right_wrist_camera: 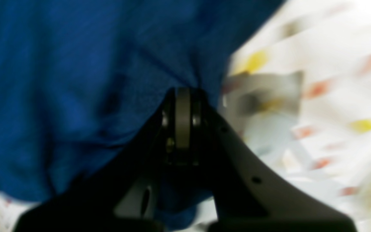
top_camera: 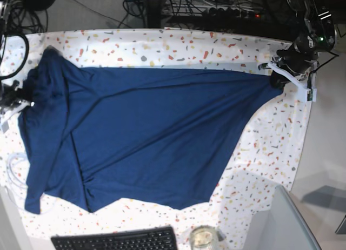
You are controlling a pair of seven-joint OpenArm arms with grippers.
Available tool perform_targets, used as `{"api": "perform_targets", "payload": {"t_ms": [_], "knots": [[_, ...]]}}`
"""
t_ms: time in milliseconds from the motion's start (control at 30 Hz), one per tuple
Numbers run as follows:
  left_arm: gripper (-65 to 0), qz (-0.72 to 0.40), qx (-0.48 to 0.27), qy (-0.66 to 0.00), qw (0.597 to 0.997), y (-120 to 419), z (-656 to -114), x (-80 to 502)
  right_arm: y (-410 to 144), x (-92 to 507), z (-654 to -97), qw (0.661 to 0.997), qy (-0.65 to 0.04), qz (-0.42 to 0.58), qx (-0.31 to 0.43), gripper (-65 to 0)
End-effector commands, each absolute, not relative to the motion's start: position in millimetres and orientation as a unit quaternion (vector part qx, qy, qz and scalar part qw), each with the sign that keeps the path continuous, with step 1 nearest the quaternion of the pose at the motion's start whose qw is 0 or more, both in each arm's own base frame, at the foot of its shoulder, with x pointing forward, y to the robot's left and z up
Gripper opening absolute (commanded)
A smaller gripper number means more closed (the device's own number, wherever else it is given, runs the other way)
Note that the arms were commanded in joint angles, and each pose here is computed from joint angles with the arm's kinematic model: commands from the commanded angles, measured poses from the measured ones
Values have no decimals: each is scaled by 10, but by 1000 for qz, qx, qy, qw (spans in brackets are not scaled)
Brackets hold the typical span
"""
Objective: Layout the t-shirt on the table in an organized manner, then fold the t-shirt properly
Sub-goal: 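Lower the shirt with both grippers, laying it flat on the cloth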
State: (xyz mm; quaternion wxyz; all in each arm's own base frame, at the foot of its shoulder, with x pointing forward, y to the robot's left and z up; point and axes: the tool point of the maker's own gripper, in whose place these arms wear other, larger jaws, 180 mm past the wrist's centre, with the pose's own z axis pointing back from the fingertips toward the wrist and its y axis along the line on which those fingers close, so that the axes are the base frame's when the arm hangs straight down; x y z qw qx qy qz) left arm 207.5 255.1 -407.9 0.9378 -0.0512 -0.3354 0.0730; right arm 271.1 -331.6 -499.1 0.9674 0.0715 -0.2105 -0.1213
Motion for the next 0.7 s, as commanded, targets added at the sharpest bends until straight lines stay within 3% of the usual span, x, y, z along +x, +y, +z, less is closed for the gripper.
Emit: {"api": "perform_targets", "payload": {"t_ms": [0,300,500,667], "knots": [[-650,71,-45,-351,932,2600,-3988,2125,-3490,2730,-4932,968,-215,-121,51,-641],[-650,69,-49,-344,935,2558,-4020,2066,-3708,2662,-4864,979,-190,-72,1,-642],[-650,70,-49,-336,938,2557,-4057,1993,-3154,2791,-4501,973,-227,35,7,-642],[-650,69,-48,-334,939,2560,-4065,1979,-2704,2866,-4282,967,-247,45,35,-621]]}}
